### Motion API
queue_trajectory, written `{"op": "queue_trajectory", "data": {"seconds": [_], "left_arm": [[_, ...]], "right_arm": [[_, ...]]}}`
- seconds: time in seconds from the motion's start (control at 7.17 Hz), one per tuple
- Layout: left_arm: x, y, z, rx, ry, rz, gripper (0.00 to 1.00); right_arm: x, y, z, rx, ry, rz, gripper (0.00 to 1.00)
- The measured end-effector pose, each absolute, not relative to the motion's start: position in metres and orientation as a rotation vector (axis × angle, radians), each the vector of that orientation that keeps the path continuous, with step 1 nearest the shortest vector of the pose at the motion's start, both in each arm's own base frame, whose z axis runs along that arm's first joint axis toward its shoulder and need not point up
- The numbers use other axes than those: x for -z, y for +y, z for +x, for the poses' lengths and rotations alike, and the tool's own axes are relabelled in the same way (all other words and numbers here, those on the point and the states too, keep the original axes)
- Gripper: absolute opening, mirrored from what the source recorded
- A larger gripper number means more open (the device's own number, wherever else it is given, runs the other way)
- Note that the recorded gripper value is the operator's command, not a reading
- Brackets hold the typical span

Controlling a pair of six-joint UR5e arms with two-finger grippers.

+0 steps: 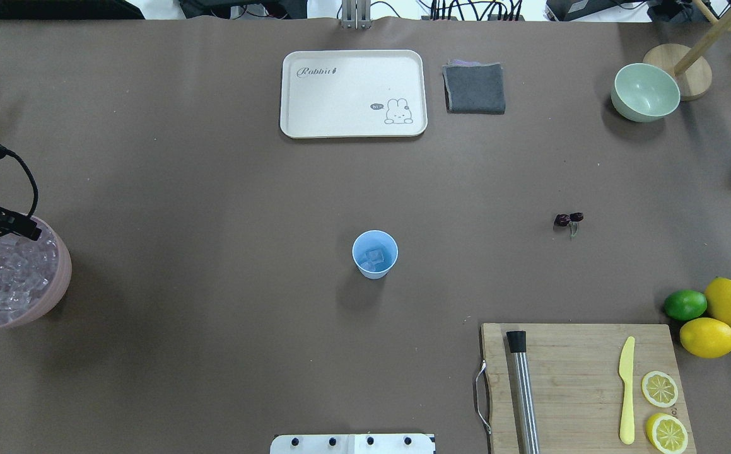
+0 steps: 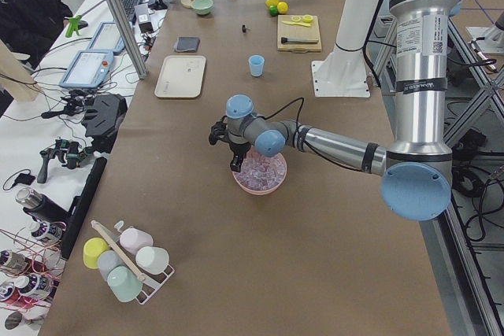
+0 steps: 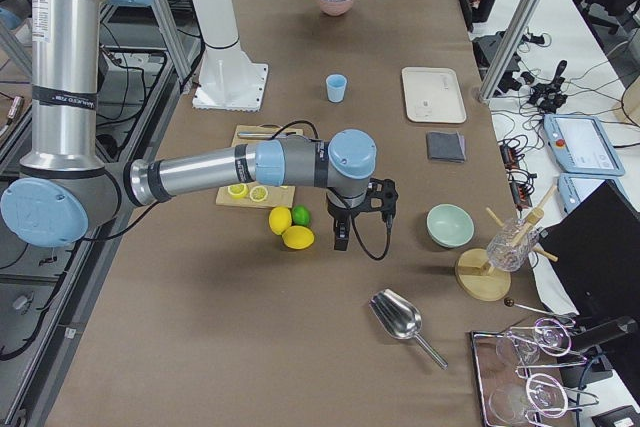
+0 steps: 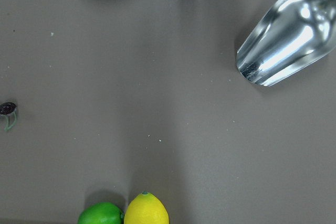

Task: Put ice and cherries in cup
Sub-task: 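Lower the left gripper into the ice and grasp another cube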

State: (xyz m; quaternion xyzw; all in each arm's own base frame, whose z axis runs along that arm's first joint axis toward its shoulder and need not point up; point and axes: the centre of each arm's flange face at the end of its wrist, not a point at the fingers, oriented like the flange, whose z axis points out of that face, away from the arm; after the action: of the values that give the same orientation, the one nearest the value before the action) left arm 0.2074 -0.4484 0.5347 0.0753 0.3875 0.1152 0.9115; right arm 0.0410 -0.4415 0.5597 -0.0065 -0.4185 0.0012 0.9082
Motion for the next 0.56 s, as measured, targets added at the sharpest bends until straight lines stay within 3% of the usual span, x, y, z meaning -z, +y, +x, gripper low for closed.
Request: {"op": "queue_trajectory", "data": {"seconds": [0.28,0.56], "left_arm": [[-0.5359,-0.4472,0.2056,-0.235,0.797,0.154,0.38],[-0.5366,-0.4457,0.2043,-0.234,0.797,0.153,0.16]], "right_arm": [[-0.5582,-0.4397,0.0412,-0.002,-0.864,-0.011,1.0],[-0.5566,-0.4334,0.0421,-0.004,-0.864,-0.009,1.0]]}}
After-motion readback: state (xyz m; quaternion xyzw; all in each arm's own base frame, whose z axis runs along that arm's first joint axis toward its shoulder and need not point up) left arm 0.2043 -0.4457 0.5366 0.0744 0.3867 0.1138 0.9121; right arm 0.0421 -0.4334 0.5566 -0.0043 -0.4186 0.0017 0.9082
